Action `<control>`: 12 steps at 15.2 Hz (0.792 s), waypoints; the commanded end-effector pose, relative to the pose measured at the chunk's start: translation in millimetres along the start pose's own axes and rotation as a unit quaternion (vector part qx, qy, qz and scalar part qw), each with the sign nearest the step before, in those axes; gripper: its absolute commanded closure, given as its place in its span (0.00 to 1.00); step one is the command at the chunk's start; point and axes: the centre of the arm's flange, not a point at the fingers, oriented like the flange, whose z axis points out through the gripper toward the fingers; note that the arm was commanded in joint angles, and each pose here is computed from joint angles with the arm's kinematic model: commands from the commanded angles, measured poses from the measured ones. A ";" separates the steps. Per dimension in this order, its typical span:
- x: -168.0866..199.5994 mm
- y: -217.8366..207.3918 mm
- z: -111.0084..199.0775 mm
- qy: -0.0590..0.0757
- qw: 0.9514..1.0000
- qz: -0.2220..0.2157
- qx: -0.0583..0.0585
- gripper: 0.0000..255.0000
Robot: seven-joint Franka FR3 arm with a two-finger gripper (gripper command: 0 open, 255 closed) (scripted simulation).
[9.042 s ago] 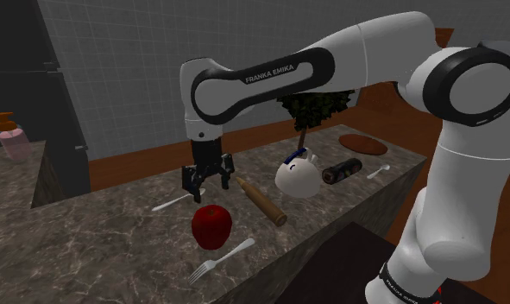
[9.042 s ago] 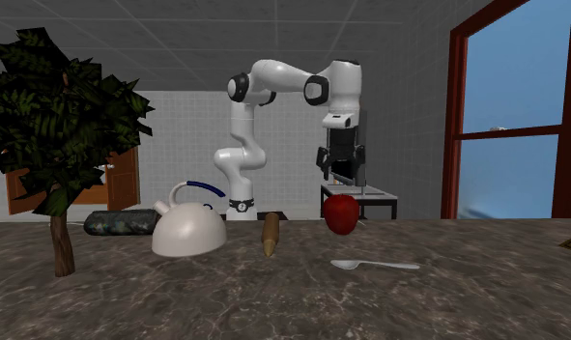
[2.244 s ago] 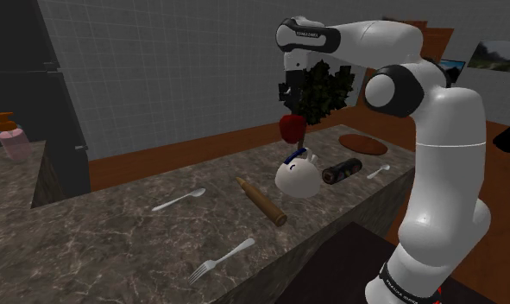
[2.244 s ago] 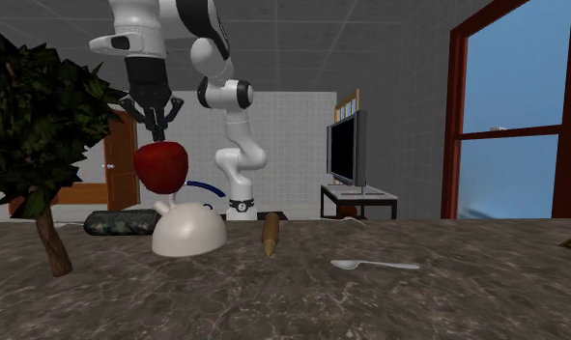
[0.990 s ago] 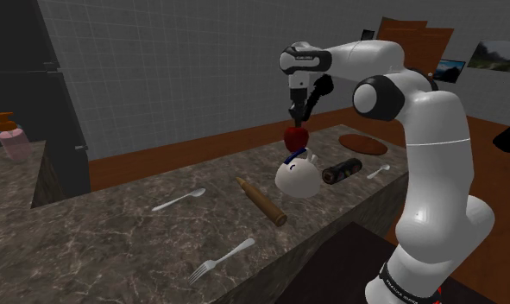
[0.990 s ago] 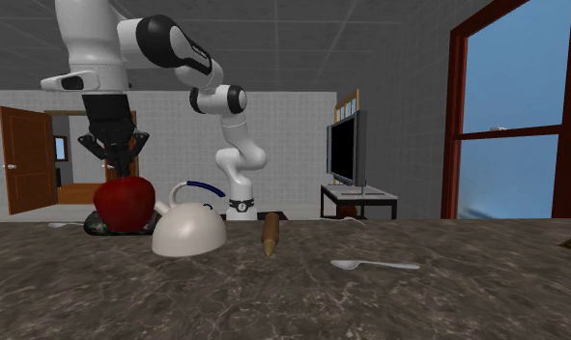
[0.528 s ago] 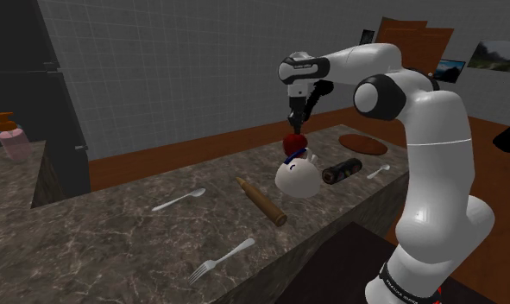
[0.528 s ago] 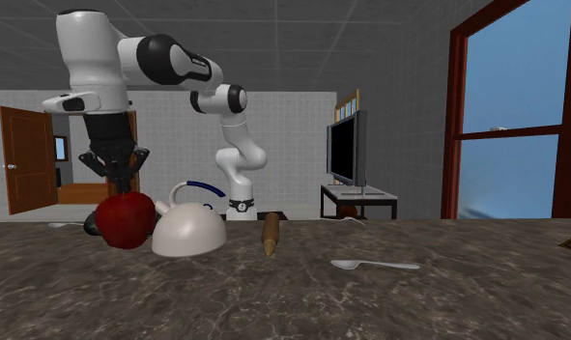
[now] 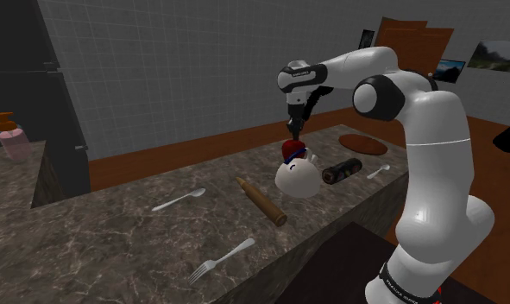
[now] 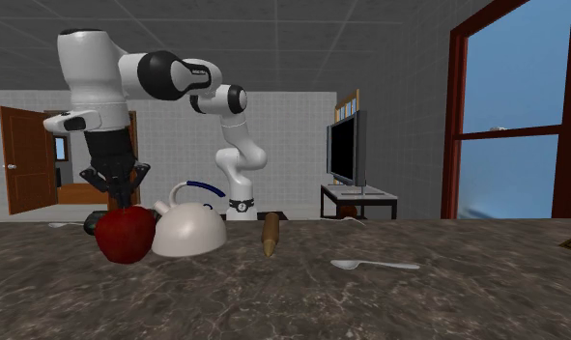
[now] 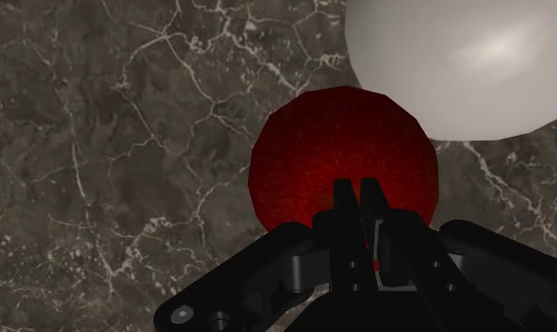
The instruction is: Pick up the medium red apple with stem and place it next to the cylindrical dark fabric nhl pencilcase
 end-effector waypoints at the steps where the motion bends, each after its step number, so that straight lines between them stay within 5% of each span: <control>1: -0.1 0.0 0.6 0.000 1.000 0.000 0.000 1.00; 5: -0.1 0.0 0.6 0.000 1.000 0.000 0.000 1.00; 6: -0.2 0.0 0.6 0.000 1.000 0.000 0.000 0.00; 12: -0.1 0.0 -12.6 0.000 1.000 0.000 0.000 0.00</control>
